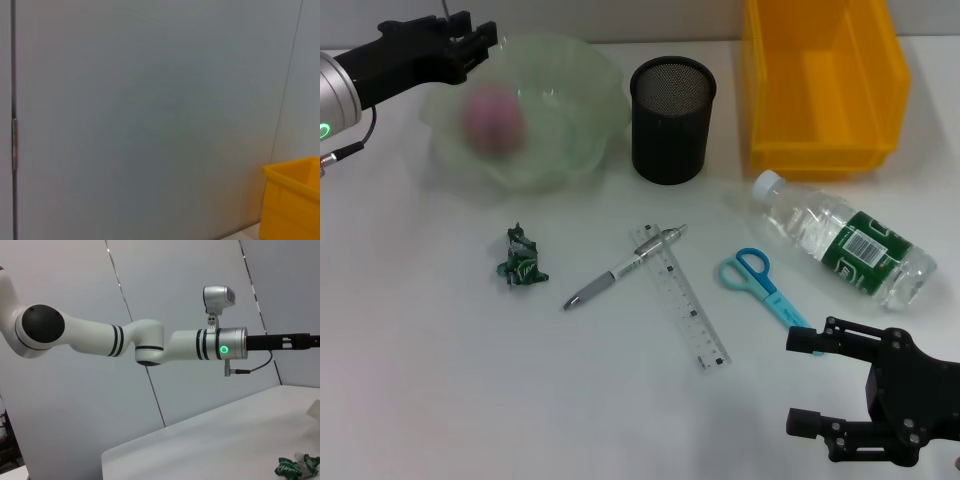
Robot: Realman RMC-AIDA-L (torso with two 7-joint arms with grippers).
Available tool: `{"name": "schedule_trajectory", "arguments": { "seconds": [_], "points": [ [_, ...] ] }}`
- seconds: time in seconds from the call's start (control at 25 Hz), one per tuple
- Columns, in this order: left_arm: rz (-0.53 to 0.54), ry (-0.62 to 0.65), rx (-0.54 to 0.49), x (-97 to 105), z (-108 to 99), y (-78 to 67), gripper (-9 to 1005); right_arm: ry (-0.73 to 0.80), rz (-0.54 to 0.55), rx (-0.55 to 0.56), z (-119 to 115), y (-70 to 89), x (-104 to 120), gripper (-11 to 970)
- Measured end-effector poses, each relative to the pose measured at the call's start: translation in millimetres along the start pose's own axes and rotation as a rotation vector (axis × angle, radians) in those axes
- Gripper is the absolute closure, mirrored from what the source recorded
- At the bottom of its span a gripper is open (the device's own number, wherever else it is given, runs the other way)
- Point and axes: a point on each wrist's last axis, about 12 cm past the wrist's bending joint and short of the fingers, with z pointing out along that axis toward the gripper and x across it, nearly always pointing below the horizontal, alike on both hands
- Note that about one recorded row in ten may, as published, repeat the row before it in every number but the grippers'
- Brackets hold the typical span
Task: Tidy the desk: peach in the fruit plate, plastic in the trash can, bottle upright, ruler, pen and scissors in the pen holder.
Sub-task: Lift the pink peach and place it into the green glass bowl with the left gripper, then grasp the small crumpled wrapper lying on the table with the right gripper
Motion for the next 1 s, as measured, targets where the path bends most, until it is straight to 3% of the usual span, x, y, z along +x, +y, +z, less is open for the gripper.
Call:
{"name": "schedule_trajectory", "arguments": {
  "seconds": [0.4,0.44,0.6,0.68,1.0],
  "points": [
    [-0.036,-0.045,0.072,2.6,-9.3,-7.2,514,-0.007,0.009,0.009,2.8,-1.3,1.2,152],
    [-0.049,-0.103,0.163,1.6,-23.1,-14.6,472,-0.010,0.007,0.011,3.1,-1.9,0.5,152],
    [-0.033,-0.163,0.270,3.2,-39.7,-24.9,291,-0.029,0.006,0.031,2.0,-10.5,-9.4,152],
    [0.031,-0.184,0.419,14.0,-69.5,-37.4,177,-0.018,0.013,0.042,-1.2,-18.5,-18.8,153],
    [0.057,-0.015,0.594,52.6,-126.7,-44.1,162,0.103,0.032,0.091,-9.0,-55.4,-75.4,153]
  ]
}}
